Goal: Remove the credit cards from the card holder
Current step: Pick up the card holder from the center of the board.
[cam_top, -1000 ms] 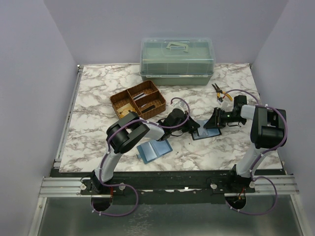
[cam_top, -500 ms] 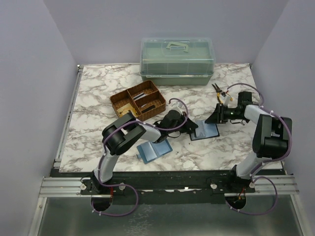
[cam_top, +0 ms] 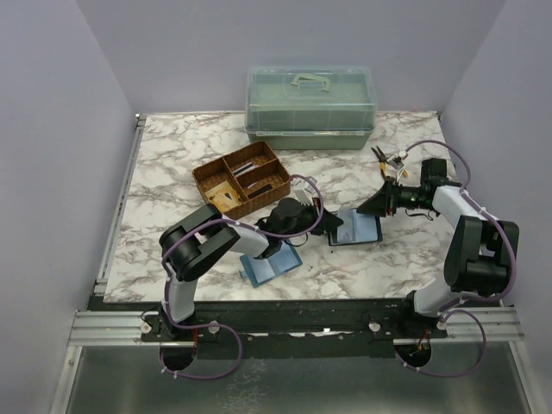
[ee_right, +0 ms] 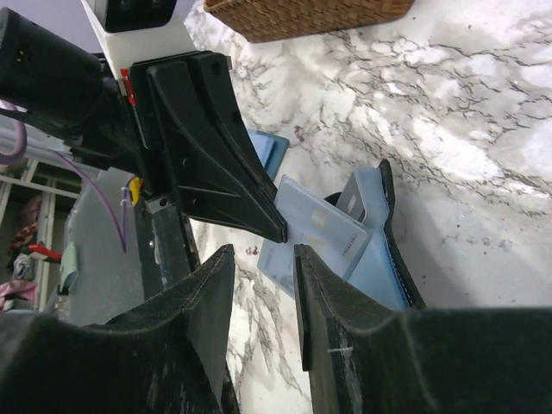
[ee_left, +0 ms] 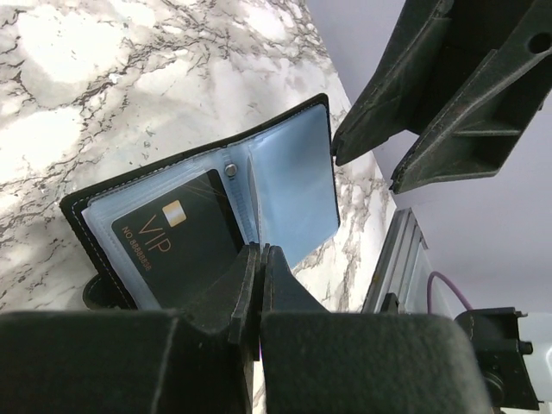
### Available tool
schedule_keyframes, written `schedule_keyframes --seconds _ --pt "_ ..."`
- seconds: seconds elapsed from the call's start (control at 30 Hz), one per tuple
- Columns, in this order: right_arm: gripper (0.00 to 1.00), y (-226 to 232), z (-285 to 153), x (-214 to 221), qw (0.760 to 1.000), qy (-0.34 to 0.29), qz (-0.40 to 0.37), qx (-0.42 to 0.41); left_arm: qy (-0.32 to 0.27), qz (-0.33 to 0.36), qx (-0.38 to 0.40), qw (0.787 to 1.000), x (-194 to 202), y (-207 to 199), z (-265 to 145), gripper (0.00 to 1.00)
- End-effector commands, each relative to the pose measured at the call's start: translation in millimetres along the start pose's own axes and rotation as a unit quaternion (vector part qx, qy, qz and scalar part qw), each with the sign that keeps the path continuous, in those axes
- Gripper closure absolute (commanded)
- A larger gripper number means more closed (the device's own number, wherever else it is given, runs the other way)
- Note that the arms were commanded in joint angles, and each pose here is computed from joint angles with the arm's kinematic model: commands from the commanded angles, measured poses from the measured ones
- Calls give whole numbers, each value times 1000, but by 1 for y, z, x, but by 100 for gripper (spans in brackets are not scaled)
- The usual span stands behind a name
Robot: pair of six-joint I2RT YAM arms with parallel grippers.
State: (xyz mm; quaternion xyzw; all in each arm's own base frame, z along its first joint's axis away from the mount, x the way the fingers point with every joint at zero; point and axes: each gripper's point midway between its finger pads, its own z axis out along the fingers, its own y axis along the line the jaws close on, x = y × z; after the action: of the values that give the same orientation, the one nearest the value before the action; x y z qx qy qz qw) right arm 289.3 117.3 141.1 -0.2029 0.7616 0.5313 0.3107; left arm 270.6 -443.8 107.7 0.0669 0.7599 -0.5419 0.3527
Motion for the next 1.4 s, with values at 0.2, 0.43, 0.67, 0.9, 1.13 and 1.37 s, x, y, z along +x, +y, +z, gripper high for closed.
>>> schedule_keyframes --seconds 0.2,0.43,0.67,0.9,1.13,1.37 --pt "60 3 0 -1 999 -11 23 -22 -48 29 66 996 -28 -36 -11 100" --pt "61 -8 3 8 998 0 55 -15 -67 31 73 995 -35 -40 -13 100" --pt "60 -12 4 13 998 4 64 -8 -97 15 78 992 -47 -44 -12 100" --pt "60 -6 4 11 998 0 59 -19 -118 3 80 990 -56 -45 -11 100" --pt "58 0 6 10 999 1 44 -20 -125 2 72 990 -58 -43 -15 100" --pt "58 4 6 8 999 -3 38 -25 -128 -1 68 989 -59 -42 -19 100"
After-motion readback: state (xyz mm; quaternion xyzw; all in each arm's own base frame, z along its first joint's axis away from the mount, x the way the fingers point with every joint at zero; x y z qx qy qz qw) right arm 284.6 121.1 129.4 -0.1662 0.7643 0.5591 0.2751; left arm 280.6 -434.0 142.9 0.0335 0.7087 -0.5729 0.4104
